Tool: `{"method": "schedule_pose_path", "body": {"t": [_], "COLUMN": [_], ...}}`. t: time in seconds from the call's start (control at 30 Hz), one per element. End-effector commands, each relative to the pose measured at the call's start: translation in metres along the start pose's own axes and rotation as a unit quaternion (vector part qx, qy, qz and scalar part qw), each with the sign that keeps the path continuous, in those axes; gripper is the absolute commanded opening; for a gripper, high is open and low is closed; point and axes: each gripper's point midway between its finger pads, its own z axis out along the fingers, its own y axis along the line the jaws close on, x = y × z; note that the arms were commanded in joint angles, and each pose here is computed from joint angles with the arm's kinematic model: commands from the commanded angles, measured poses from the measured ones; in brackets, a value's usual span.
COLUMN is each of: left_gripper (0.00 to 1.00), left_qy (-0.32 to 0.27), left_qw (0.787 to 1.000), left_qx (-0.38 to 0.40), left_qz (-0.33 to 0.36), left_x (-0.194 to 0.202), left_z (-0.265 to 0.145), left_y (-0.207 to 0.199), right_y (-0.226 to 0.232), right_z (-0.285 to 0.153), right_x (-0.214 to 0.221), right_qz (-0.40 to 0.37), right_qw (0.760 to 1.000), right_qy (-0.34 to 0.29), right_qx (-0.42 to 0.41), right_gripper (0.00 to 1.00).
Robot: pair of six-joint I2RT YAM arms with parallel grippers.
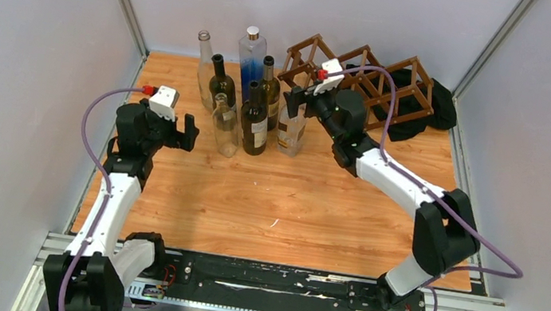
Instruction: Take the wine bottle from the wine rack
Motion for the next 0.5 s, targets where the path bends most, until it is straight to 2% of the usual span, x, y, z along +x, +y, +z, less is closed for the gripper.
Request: {"method": "schedule_pose_path", "body": {"t": [0.0, 0.1, 0.27, 0.37, 0.47], "left_gripper": [1.00, 1.00, 1.00, 1.00, 1.00], "left_qy": [-0.031, -0.033, -0.036, -0.032, -0.034], "left_qw": [0.999, 0.999, 0.999, 0.999, 0.999], "left_qx": [-0.007, -0.010, -0.007, 0.002, -0.005], "left_qz": [-0.001, -0.002, -0.006, -0.008, -0.010], "left_x": [-0.012, -0.011, -0.002, 0.010, 0.021], "left_z": [0.004, 0.008, 0.015, 0.022, 0.031], "left_y": [0.004, 0.006, 0.006, 0.004, 0.008], "right_y": [-0.002, -0.002, -0.002, -0.022, -0.061], "right_z": [-0.025, -0.050, -0.102, -0.139, -0.179], "right_x": [-0.035, -0.056, -0.067, -0.053, -0.027], "right_qz": [-0.003, 0.011, 0.055, 0.076, 0.081], "right_qw": [1.000, 1.000, 0.998, 0.992, 0.975], "right_qy": [-0.011, -0.016, 0.006, 0.034, 0.058], "right_qx": [0.015, 0.015, 0.025, 0.090, 0.201], "right_gripper": [0.93, 0.94, 0.96, 0.97, 0.97]}}
